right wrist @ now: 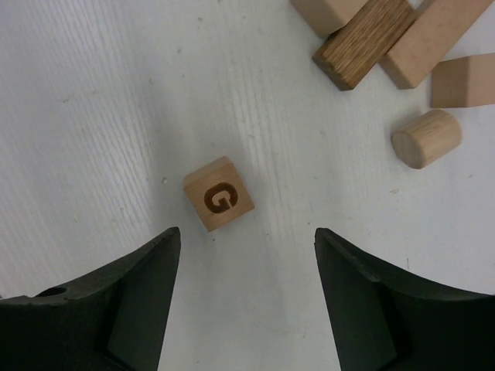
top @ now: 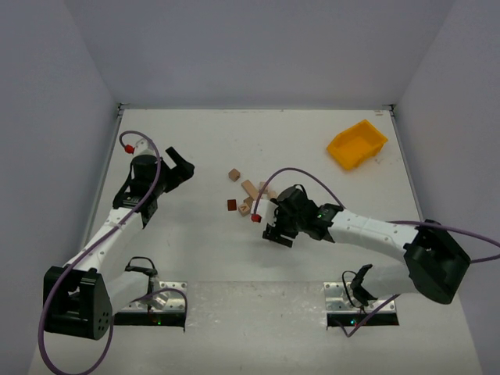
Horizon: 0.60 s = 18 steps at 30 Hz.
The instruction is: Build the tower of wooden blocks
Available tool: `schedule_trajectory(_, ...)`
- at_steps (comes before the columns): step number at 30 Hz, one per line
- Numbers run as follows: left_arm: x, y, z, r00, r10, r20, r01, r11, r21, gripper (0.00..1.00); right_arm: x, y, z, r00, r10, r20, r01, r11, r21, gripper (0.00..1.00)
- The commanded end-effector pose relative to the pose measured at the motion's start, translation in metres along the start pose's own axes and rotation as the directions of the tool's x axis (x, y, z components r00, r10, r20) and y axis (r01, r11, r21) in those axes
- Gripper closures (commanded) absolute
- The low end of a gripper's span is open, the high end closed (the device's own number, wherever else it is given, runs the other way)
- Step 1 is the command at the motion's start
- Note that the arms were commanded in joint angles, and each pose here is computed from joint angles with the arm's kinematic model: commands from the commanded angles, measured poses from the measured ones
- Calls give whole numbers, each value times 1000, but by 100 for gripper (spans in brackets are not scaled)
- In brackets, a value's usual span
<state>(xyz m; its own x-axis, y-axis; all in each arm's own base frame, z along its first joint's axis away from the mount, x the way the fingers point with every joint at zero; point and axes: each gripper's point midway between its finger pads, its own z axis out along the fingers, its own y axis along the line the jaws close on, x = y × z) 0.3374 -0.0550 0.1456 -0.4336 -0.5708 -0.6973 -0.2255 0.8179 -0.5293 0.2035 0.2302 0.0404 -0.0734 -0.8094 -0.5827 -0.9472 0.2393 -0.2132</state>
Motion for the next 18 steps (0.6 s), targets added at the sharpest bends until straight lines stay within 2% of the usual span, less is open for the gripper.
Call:
schedule_trajectory(1, -6, -28, -6, 999, 41, 16, -43, 992, 117, 0, -39, -40, -19, 984, 99, 146, -129, 969, 211, 10)
schedule_trajectory(2, -2, -37, -8, 998, 57, 1, -56, 987, 149, 0, -45, -57, -28, 967, 167, 194, -220, 930, 296, 3)
schedule_trajectory(4, 14, -59, -11, 993, 112, -26, -105, 973, 204, 0, -39, -93, -51, 921, 289, 260, -380, 808, 451, 1)
schedule_trajectory(5, 20, -68, -12, 990, 137, -34, -126, 967, 221, 0, -36, -104, -62, 873, 366, 321, -483, 732, 481, 1)
schedule_trajectory(7, 38, -93, -14, 981, 183, -70, -158, 949, 273, 0, -21, -120, -77, 739, 510, 441, -674, 577, 462, 1)
schedule_trajectory(9, 53, -120, -20, 971, 210, -118, -163, 933, 320, 0, 9, -135, -83, 607, 624, 493, -793, 432, 429, 1)
schedule_trajectory(11, 69, -122, -17, 962, 215, -167, -165, 948, 272, 0, 38, -137, -86, 520, 683, 512, -838, 294, 459, 1)
schedule_trajectory(14, 95, -140, -20, 943, 259, -210, -206, 948, 242, 0, 84, -142, -96, 445, 707, 549, -832, 101, 545, 1)
schedule_trajectory(16, 117, -145, -23, 918, 302, -256, -249, 944, 218, 0, 98, -142, -98, 422, 715, 558, -828, 52, 559, 1)
schedule_trajectory(18, 139, -148, -23, 886, 354, -300, -306, 932, 194, 0, 108, -141, -97, 423, 723, 546, -815, 41, 578, 1)
